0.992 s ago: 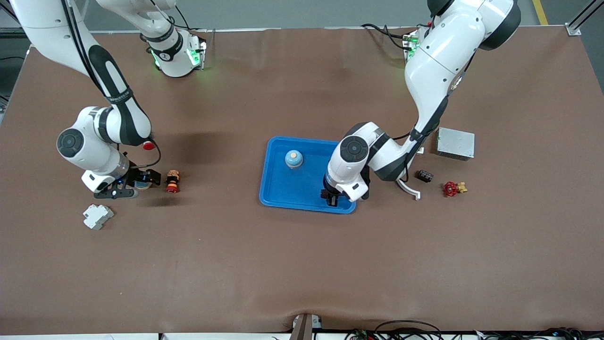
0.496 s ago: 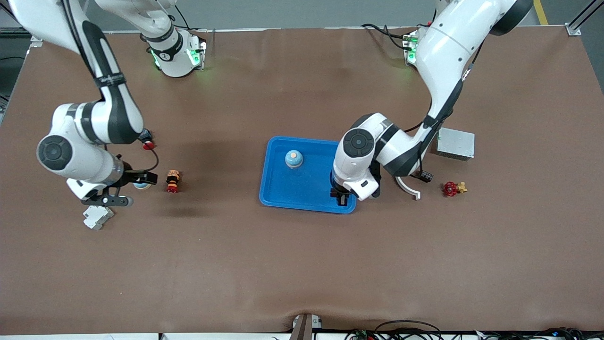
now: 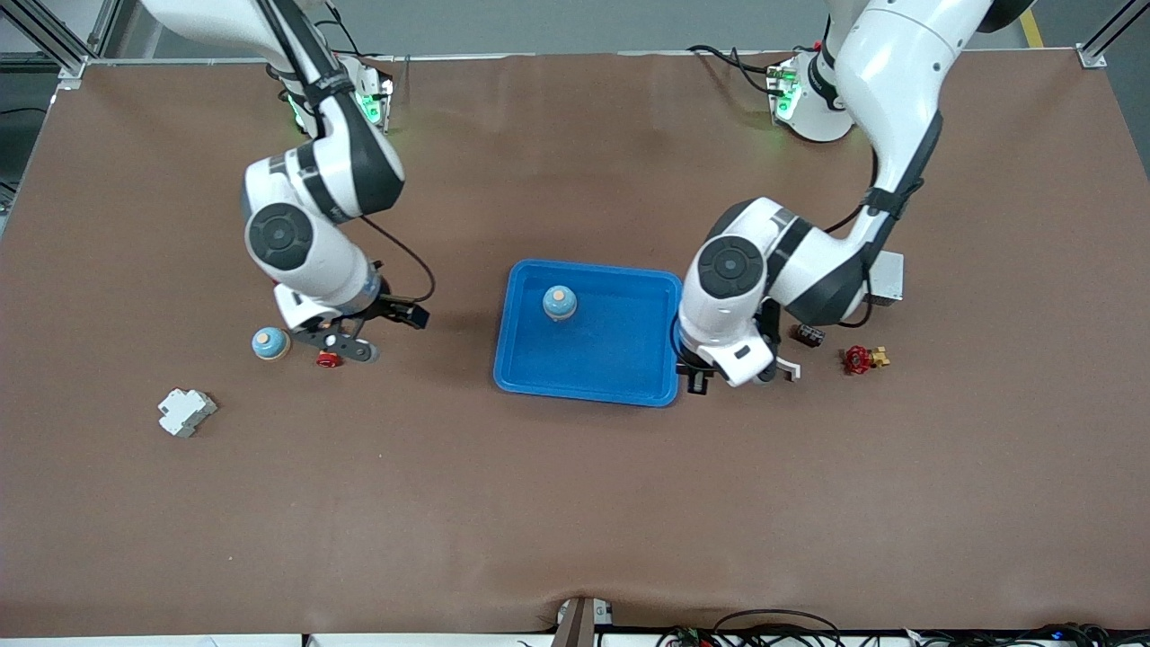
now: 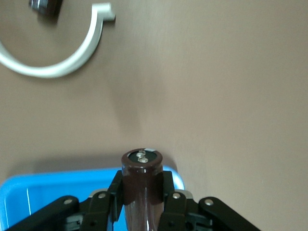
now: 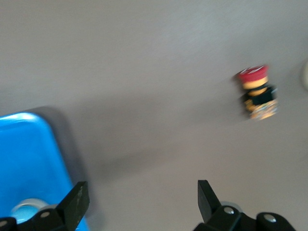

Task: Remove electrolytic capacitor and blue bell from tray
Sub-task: 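Grasp the second capacitor with the left gripper while the right gripper returns, then grasp the second bell with the right gripper while the left gripper lifts away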

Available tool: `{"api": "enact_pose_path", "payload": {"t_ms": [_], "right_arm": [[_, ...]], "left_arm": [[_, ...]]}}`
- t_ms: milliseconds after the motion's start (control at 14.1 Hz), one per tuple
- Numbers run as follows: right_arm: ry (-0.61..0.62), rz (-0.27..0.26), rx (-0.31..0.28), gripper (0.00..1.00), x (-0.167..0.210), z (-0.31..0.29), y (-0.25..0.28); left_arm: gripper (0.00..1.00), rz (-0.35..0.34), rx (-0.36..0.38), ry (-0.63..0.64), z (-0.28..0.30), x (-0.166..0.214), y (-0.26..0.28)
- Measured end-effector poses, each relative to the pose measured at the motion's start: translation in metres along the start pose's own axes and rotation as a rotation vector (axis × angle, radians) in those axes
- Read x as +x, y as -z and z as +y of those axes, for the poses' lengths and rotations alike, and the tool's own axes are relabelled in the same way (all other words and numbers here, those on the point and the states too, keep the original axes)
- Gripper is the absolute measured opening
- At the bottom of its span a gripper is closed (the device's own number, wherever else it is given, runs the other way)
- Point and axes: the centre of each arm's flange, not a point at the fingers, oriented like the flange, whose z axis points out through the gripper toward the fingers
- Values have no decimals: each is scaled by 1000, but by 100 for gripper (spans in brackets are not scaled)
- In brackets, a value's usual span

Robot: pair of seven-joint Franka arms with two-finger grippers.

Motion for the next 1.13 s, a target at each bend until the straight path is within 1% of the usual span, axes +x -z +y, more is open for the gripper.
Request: {"api": "enact_pose_path", "payload": {"t_ms": [213, 354, 567, 779, 921, 1134], "right_arm": [[-76, 48, 55, 100, -37, -43, -3], [-110, 62, 73, 100, -66, -70, -14], [-143, 56, 64, 100, -100, -98, -38], [-187, 53, 49, 100, -123, -122, -60], [-217, 65, 43, 100, -135, -141, -74], [-250, 85, 59, 100, -146, -162, -102]], "left_arm": [[35, 11, 20, -24, 5, 39, -4], [35, 11, 27, -48, 9, 62, -7], [35, 18, 64, -102, 14, 108, -12], [35, 15, 90, -160, 17, 163, -19], [35, 10, 97, -201, 17, 192, -22], [35, 2, 104, -270, 16, 226, -25]]}}
